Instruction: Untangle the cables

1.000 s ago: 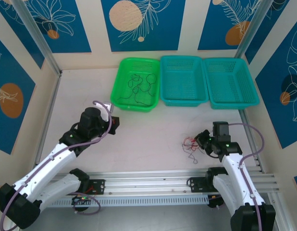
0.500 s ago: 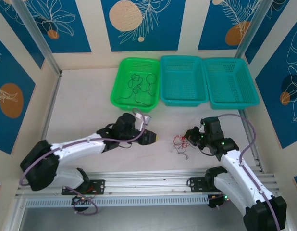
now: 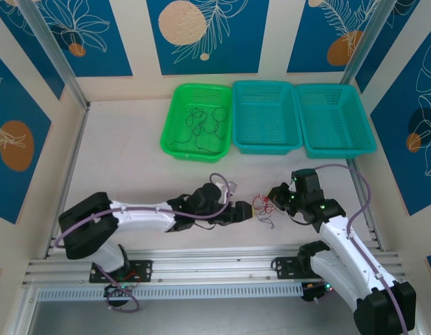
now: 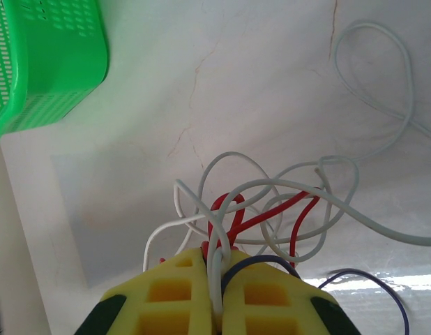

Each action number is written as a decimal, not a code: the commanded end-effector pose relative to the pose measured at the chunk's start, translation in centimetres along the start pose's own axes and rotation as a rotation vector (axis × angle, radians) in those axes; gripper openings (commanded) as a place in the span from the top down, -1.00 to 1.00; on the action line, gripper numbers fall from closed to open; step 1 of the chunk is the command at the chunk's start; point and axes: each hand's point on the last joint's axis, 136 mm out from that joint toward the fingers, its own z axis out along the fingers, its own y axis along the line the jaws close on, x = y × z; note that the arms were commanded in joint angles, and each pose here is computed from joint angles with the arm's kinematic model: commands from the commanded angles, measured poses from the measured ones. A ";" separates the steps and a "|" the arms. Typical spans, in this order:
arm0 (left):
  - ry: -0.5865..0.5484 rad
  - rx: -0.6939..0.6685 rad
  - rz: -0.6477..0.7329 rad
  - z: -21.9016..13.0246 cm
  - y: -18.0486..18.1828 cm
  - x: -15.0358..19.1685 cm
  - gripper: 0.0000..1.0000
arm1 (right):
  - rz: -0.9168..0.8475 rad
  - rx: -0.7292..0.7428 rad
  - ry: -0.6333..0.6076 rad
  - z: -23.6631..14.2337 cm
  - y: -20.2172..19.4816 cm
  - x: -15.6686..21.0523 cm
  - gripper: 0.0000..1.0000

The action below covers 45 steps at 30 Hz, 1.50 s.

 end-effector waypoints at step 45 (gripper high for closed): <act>-0.495 -0.395 0.471 -19.6 2.6 -9.0 1.00 | 0.252 0.238 -0.155 -0.3 -9.9 -2.4 0.81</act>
